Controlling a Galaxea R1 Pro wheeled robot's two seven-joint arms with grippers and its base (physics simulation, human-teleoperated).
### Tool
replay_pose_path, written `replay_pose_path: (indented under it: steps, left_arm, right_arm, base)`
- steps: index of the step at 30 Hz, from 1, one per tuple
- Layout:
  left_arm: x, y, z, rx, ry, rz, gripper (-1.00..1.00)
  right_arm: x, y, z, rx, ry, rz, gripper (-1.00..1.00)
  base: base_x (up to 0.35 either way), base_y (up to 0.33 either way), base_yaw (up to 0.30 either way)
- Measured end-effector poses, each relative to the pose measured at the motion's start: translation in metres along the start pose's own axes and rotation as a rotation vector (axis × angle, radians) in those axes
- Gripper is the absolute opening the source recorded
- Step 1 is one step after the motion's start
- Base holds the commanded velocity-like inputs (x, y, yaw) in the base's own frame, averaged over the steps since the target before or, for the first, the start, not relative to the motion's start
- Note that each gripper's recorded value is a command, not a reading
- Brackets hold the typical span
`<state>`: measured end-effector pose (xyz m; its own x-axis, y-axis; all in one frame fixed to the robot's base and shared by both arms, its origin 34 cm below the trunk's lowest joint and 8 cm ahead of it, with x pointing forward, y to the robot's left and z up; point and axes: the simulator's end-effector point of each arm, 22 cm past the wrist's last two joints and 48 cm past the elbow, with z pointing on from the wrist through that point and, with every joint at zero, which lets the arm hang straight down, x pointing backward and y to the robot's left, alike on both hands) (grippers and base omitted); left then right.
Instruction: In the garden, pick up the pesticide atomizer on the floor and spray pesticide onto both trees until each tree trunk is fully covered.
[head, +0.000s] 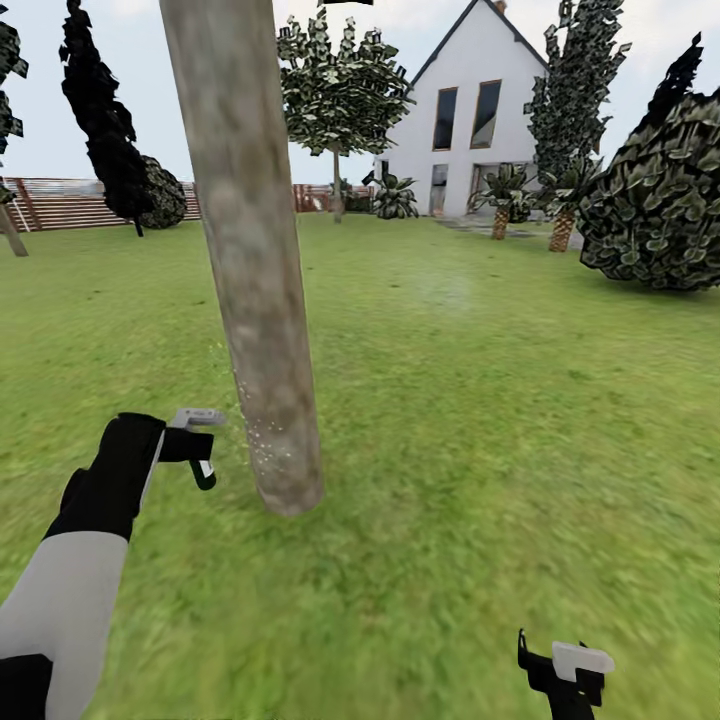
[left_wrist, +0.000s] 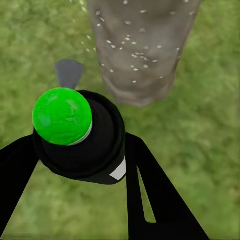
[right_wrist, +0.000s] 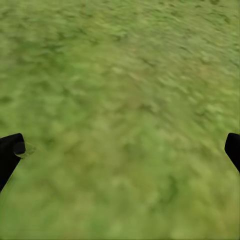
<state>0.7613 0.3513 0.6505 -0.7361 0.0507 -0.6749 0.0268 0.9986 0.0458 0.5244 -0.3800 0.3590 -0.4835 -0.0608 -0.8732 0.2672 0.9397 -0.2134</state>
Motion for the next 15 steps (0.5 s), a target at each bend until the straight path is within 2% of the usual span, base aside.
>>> replay_pose_path:
  steps: [3,6,15]
  left_arm:
    - [0.0007,-0.0083,0.0014,0.003,0.007,0.033,-1.0]
    - [0.0012,-0.0092,0.0017,0.001,0.009,0.041,-1.0]
    - [0.0015,-0.0091,0.0018,0.001,0.009,0.042,-1.0]
  right_arm:
    - [0.0,0.0001,0.0,0.0,0.0,0.0,1.0]
    - [0.0,0.0001,0.0,0.0,0.0,0.0,1.0]
    - [0.0,0.0002,0.0,-0.001,0.0,0.0,1.0]
  base:
    - [0.0,-0.246,0.002]
    - [0.0,-0.268,0.041]
    - [0.113,-0.266,0.221]
